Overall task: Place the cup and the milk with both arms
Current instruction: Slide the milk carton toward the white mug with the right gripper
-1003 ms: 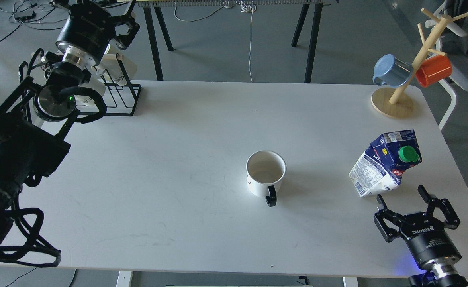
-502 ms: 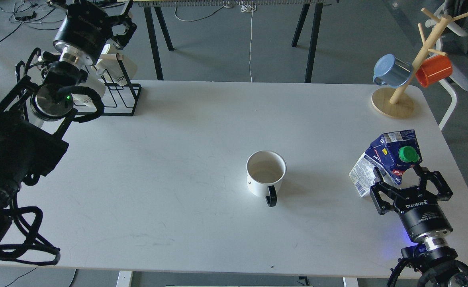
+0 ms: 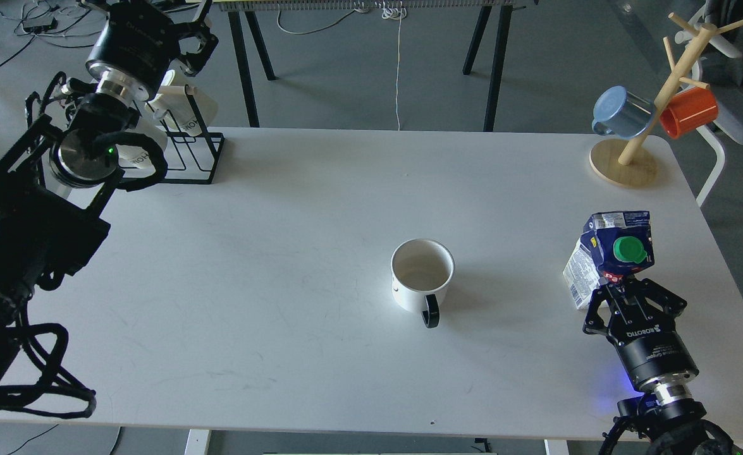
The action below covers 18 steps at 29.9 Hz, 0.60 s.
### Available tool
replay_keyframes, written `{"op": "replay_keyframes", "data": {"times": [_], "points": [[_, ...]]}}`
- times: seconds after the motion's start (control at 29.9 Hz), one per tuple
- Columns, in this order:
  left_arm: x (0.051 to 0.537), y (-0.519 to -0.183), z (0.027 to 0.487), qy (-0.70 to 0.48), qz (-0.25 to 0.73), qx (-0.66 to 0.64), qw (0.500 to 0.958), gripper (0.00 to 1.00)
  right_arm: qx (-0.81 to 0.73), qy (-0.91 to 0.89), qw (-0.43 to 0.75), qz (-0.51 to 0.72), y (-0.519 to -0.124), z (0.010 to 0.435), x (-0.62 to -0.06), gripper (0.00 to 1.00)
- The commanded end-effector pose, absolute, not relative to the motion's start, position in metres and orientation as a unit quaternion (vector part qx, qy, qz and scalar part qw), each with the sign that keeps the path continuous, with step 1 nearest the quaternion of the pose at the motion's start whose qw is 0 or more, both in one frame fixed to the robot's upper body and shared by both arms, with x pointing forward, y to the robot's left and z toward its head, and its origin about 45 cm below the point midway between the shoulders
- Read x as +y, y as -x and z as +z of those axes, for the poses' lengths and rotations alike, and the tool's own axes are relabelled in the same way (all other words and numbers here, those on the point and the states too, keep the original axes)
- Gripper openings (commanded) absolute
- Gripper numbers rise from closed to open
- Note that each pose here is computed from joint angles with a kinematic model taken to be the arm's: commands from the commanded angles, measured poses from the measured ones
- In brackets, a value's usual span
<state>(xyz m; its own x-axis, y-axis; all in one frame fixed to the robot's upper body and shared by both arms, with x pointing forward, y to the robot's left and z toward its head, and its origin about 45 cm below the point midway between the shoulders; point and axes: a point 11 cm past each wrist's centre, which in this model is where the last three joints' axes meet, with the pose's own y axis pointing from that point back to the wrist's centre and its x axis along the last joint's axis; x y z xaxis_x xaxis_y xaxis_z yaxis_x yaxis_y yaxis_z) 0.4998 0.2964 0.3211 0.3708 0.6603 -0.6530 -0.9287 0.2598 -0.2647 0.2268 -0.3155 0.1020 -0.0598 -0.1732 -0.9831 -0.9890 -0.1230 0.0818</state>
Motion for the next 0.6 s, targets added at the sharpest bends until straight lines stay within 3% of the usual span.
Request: {"op": "replay_keyframes", "data": {"times": [0.0, 0.23, 0.57], "points": [[0.300, -0.501, 0.328, 0.315, 0.521, 0.204, 0.766, 0.99, 0.490, 0.556, 0.411, 0.531, -0.225, 0.103, -0.280, 0.13], [0.303, -0.503, 0.323, 0.312, 0.532, 0.209, 0.759, 0.99, 0.441, 0.572, 0.411, 0.556, -0.223, 0.104, -0.219, 0.14], [0.303, -0.503, 0.320, 0.300, 0.536, 0.202, 0.762, 0.99, 0.421, 0.584, 0.404, 0.564, -0.231, 0.106, -0.198, 0.17]]}}
